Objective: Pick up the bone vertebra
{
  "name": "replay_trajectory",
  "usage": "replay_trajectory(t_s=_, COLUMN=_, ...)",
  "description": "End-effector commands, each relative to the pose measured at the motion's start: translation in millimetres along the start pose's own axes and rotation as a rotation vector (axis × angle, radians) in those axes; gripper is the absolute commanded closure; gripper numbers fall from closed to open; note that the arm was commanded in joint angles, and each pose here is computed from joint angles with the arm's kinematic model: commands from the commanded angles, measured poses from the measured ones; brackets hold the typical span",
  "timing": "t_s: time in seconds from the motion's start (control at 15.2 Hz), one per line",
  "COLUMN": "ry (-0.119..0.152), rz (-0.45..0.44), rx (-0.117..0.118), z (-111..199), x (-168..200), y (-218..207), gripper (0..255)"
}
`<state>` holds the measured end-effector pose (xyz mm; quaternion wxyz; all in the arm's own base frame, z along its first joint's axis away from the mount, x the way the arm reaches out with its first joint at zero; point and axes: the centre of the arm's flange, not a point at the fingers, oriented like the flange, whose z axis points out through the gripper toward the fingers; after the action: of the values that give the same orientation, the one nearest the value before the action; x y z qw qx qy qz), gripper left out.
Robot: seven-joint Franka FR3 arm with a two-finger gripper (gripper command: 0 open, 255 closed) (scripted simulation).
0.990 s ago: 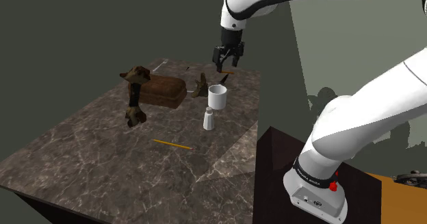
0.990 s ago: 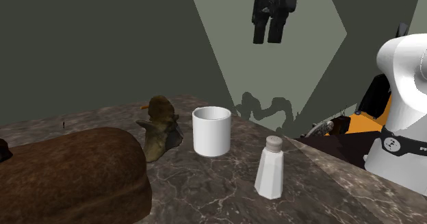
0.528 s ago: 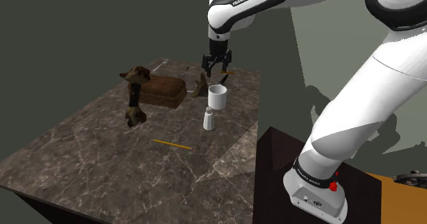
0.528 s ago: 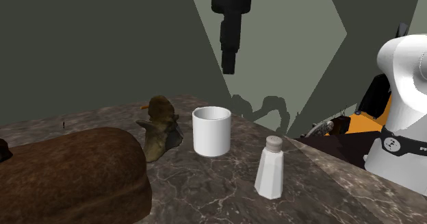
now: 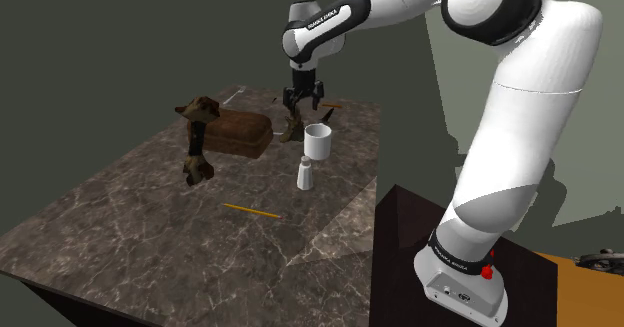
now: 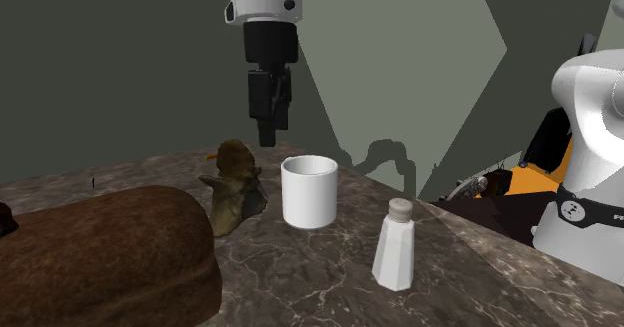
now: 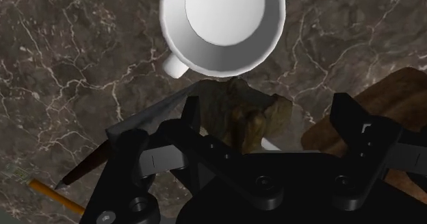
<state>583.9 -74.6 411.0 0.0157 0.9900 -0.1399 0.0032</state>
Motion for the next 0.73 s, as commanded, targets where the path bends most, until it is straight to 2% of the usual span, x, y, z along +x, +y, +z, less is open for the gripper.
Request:
replay_trajectory(t_s=0.0, ry=-0.007, rz=0.022, rx=-0.005, z=17, x=24, y=4, gripper=0)
replay_trajectory(t_s=0.13, ry=-0.013, rz=0.040, rx=-0.009, z=31, x=43, y=6, gripper=0)
replay_trajectory(t_s=0.66, ry=-0.013, rz=0.040, rx=-0.009, z=71, x=43, y=5, gripper=0)
